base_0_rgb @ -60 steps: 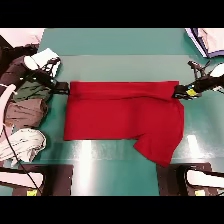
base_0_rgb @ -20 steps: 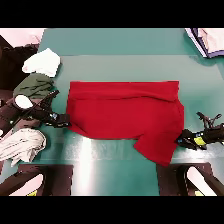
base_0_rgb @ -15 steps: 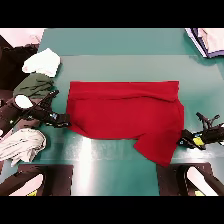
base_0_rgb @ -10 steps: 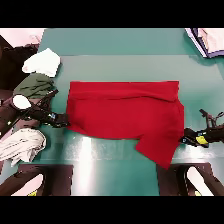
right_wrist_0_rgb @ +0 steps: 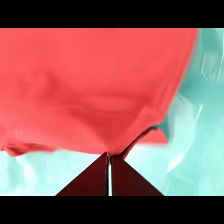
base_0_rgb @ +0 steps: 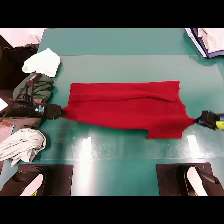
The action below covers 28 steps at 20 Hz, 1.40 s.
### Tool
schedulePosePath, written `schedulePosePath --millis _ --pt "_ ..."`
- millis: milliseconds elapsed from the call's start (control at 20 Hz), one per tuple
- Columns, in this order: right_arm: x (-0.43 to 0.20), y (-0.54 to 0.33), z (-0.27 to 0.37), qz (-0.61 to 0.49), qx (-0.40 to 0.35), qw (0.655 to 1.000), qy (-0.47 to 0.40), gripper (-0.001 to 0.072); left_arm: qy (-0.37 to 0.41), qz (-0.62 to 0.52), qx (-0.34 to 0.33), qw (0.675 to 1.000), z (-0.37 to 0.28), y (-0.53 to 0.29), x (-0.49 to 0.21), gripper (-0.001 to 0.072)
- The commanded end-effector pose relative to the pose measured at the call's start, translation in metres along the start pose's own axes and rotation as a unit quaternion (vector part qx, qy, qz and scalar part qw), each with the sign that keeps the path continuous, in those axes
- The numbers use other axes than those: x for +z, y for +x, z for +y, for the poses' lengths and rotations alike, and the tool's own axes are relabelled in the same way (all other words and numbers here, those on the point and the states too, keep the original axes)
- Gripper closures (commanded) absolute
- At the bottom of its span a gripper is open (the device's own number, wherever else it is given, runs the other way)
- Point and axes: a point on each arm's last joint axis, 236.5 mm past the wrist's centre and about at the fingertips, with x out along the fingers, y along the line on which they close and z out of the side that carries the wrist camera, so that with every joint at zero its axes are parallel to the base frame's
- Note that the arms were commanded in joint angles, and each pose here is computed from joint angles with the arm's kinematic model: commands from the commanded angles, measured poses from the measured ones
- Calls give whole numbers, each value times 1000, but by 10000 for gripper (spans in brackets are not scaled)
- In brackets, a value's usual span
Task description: Fold the shirts.
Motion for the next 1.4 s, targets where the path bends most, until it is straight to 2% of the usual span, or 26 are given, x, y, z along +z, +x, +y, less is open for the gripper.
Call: schedulePosePath --millis 0,200,450,650,850,900,950,1000,1050,1250,1350 --pt "47 2 27 -29 12 998 -51 701 -4 -88 12 996 6 -2 51 686" --pt "104 39 44 -33 -8 995 -95 701 -30 -93 28 995 30 35 87 685" --pt "164 72 55 -47 -3 995 -87 701 -34 -105 39 993 48 65 140 685" --pt "195 97 61 -38 5 995 -88 699 -50 -81 48 994 65 96 147 684" --pt "223 123 76 -47 48 996 -62 695 -84 -90 66 990 94 104 152 681" --pt "229 129 80 -50 58 995 -55 663 -95 -97 70 988 102 102 155 524" --pt "234 134 83 -54 69 995 -48 445 -112 -107 72 985 108 98 158 141" --pt "237 136 85 -55 77 995 -42 238 -132 -111 73 982 114 95 160 18" --pt "240 134 85 -55 82 994 -38 223 -144 -108 71 981 116 93 159 58" --pt "204 113 64 22 95 991 -97 223 -123 -30 56 990 102 93 129 64" --pt "181 110 39 69 99 988 -94 219 -103 4 46 994 91 96 114 64"
